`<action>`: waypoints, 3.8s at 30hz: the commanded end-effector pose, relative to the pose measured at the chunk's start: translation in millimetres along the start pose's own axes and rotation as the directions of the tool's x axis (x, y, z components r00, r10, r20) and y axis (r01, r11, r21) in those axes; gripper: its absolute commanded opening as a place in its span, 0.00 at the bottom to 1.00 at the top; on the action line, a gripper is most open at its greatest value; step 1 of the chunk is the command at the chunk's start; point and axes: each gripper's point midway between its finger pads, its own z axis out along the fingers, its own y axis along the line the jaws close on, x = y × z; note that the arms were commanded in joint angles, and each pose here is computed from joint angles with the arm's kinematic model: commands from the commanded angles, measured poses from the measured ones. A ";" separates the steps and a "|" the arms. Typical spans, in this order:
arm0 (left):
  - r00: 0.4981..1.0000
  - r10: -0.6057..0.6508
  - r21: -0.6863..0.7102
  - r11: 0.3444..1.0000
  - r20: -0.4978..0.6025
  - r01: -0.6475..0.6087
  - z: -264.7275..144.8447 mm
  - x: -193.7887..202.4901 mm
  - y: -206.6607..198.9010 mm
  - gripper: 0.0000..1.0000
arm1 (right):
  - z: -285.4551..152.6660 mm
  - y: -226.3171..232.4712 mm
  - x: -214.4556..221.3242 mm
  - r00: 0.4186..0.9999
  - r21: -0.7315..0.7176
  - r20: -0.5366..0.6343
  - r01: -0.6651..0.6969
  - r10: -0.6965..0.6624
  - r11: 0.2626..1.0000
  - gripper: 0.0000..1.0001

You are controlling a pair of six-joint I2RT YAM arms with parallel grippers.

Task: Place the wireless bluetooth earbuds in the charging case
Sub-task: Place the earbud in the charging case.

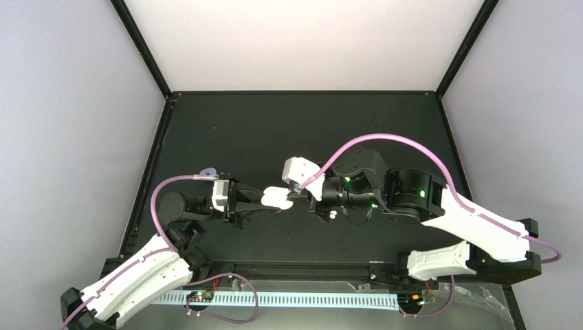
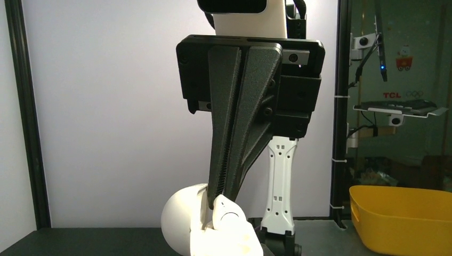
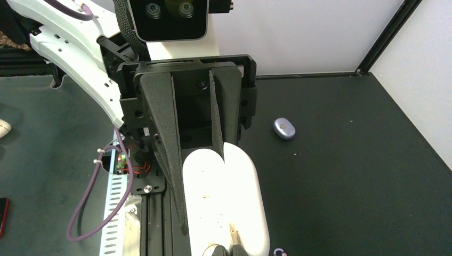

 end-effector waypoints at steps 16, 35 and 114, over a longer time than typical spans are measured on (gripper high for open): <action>1.000 0.023 -0.021 1.000 -0.015 -0.023 6.6 -8.6 5.2 0.02 | -23.8 -12.5 -15.1 0.999 0.075 0.041 0.026 -0.029 0.997 0.01; 0.999 0.034 -0.111 0.993 -0.035 -0.037 8.2 -2.8 24.4 0.02 | -15.3 -21.3 -2.0 0.992 0.200 -0.088 0.112 -0.096 0.973 0.01; 0.999 0.017 -0.147 0.989 0.034 -0.011 6.2 -12.9 29.4 0.02 | -2.4 -8.4 -2.6 0.980 0.299 -0.132 0.185 -0.152 0.936 0.21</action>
